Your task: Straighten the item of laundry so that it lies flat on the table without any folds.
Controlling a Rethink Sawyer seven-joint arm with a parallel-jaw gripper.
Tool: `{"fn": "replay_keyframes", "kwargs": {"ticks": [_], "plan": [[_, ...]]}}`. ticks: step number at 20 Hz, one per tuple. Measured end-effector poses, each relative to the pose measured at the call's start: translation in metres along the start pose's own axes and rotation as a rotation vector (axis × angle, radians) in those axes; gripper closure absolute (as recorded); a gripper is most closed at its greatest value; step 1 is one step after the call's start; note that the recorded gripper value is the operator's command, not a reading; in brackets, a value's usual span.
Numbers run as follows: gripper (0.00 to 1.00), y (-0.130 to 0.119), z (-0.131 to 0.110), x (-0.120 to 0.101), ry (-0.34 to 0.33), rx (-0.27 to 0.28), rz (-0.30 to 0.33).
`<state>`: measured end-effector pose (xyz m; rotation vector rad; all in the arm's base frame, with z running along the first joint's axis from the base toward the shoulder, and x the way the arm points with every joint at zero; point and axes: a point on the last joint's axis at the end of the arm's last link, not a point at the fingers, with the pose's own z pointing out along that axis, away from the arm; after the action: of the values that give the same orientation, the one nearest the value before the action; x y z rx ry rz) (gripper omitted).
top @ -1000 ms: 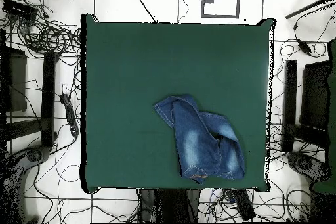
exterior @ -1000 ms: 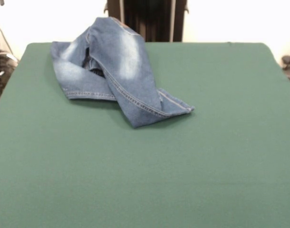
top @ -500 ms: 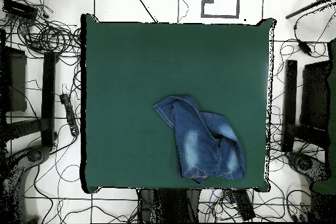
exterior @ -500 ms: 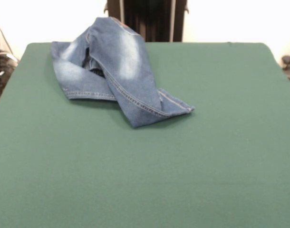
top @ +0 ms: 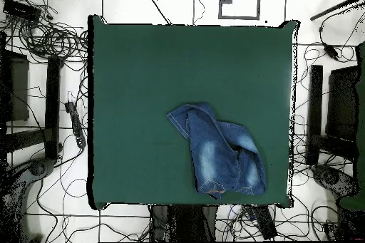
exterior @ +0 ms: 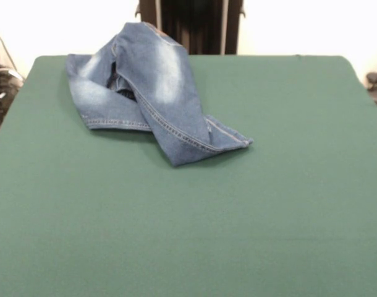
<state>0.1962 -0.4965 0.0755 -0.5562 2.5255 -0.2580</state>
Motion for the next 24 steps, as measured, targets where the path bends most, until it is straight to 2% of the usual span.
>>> {"fn": "replay_keyframes", "kwargs": {"ticks": [3,10,24], "plan": [[0.00,-0.003,0.002,-0.007,-0.004,0.028,-0.021],[0.00,-0.001,0.006,-0.008,-0.001,0.064,-0.030],[0.00,0.023,0.015,-0.021,-0.007,0.118,-0.064]]}}
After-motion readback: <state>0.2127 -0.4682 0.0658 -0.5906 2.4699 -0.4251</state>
